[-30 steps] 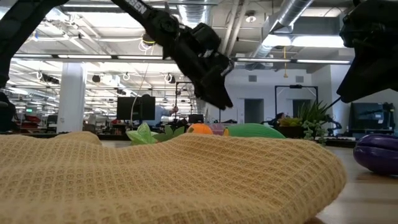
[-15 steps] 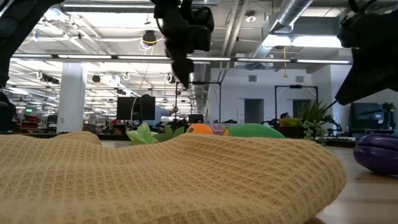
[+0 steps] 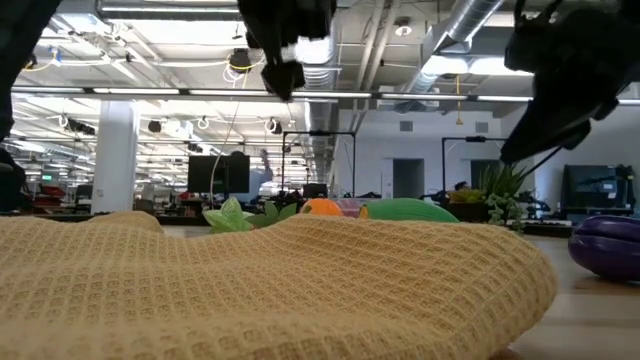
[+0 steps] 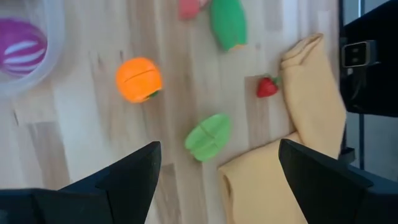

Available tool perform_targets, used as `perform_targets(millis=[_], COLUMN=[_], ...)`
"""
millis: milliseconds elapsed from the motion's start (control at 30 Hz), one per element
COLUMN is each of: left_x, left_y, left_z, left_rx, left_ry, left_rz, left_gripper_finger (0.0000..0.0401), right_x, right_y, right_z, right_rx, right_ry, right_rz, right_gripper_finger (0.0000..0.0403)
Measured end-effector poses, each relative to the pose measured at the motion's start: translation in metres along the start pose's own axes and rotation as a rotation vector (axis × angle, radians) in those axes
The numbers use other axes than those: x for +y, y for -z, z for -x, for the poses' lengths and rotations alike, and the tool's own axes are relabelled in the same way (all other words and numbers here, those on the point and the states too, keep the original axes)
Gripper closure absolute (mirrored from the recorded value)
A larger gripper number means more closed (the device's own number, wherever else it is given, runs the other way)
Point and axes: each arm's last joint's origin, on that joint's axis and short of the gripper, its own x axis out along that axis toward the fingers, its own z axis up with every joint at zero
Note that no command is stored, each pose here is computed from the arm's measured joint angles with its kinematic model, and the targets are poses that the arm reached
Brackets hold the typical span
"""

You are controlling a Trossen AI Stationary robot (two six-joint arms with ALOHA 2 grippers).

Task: Pick and placing Produce into tupperware
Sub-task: Put the top peach in the transparent bin

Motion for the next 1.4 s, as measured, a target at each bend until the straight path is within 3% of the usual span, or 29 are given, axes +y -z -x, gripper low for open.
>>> perform_targets(millis=[333, 633, 800, 1100, 1400], left_x=[-0.071, -0.134, -0.162, -0.189, -0.203], left_y=[0.019, 0.051, 0.074, 0.109, 0.118], left_z=[0.043, 0.077, 0.091, 0.102, 0.100], left_rx=[-0.100, -0.251, -0.327, -0.407, -0.440], left_ry=[-0.193, -0.440, -0.548, -0.670, -0.705], left_rz=[-0.039, 0.012, 0.068, 0.177, 0.183], left_gripper_finger=[0.0085, 0.0085, 0.0085, 0.0085, 0.0085], right_x=[-0.014, -0.023, -0.025, -0.024, -0.032], right_y=[-0.006, -0.014, -0.011, -0.003, -0.004], right_z=[-0.011, -0.037, -0.054, -0.078, -0.090], right_rx=[0.013, 0.128, 0.159, 0.200, 0.199], right_ry=[0.020, -0.087, -0.073, -0.046, -0.017], right_rz=[0.029, 0.049, 0.068, 0.103, 0.076], right_gripper_finger=[0.0258, 0.0204, 0.0180, 0.0183, 0.0187])
